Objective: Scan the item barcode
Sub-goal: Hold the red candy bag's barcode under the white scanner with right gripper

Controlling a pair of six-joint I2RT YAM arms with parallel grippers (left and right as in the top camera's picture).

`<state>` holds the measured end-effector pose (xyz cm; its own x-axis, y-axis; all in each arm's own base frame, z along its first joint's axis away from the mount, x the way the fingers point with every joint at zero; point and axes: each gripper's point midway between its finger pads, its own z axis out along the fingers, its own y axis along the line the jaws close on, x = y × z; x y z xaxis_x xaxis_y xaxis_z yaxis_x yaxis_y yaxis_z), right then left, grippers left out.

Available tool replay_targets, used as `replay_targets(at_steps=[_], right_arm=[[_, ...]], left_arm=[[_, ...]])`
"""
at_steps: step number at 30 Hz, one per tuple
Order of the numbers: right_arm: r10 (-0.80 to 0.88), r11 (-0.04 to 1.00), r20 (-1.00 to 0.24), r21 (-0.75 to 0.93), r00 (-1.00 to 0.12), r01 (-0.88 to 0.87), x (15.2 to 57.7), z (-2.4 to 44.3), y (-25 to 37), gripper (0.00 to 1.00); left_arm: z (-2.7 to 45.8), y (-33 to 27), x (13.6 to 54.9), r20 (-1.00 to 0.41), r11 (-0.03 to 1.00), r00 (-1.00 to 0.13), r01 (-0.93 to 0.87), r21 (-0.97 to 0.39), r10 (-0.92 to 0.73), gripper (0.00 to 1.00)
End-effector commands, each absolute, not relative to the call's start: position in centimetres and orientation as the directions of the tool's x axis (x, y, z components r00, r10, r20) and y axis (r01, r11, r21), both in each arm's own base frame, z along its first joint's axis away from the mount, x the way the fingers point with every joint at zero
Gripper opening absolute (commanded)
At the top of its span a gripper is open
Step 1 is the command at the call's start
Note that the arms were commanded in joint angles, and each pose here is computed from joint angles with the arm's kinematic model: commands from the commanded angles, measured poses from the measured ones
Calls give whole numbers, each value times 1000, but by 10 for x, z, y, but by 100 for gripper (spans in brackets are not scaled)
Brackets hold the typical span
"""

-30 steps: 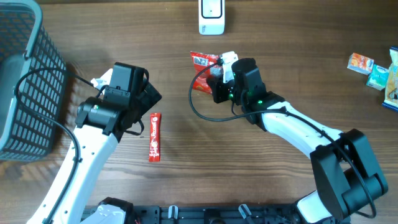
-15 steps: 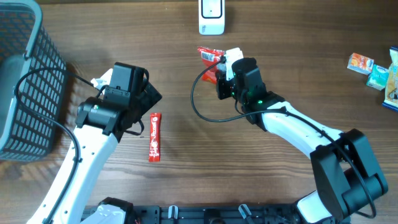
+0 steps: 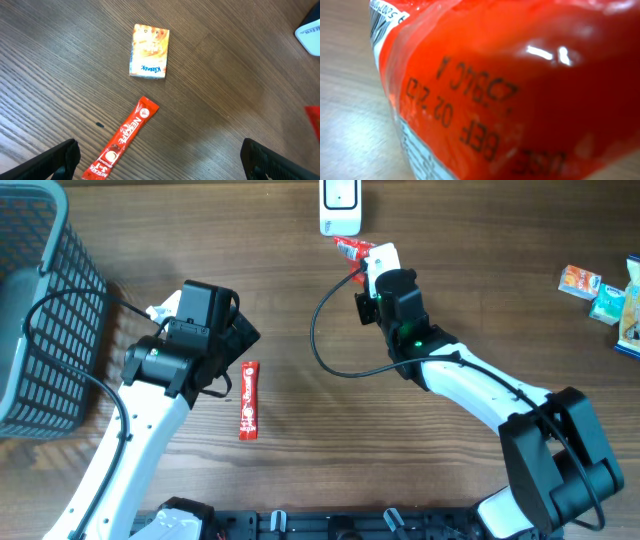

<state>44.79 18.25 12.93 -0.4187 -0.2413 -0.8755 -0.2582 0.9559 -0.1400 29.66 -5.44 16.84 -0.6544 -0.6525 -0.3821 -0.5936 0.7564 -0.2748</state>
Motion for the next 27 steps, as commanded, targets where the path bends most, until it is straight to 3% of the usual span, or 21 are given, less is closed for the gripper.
replay_targets(at_steps=[1,7,9,13,18,23,27], right_arm=[[-275,959,-900,-232,-339,-162,465,149,168,4],[-360,931,-927,-364,-109,25,491,197,153,4],[-528,843,-848,-529,-39,99,506,210,154,4],[-751,642,-656,-751,-72,154,543,203,160,4],[-881,419,-452,-882,-140,215,589,202,162,4],[-907,328,-384,-902,-172,282,619,216,155,4],[-925,295,-328,-938,-192,181,632,191,151,5]], left_arm=[[173,-50,299,-408,759,-643,-594,-268,-648,100],[173,-50,299,-408,759,-643,-594,-268,-648,100],[173,-50,299,-408,759,-643,-594,-268,-648,100],[173,-50,299,-408,759,-643,-594,-268,-648,100],[173,-50,299,-408,759,-643,-594,-268,-648,100],[173,-50,299,-408,759,-643,-594,-268,-648,100],[173,-50,299,-408,759,-643,-594,-268,-648,100]])
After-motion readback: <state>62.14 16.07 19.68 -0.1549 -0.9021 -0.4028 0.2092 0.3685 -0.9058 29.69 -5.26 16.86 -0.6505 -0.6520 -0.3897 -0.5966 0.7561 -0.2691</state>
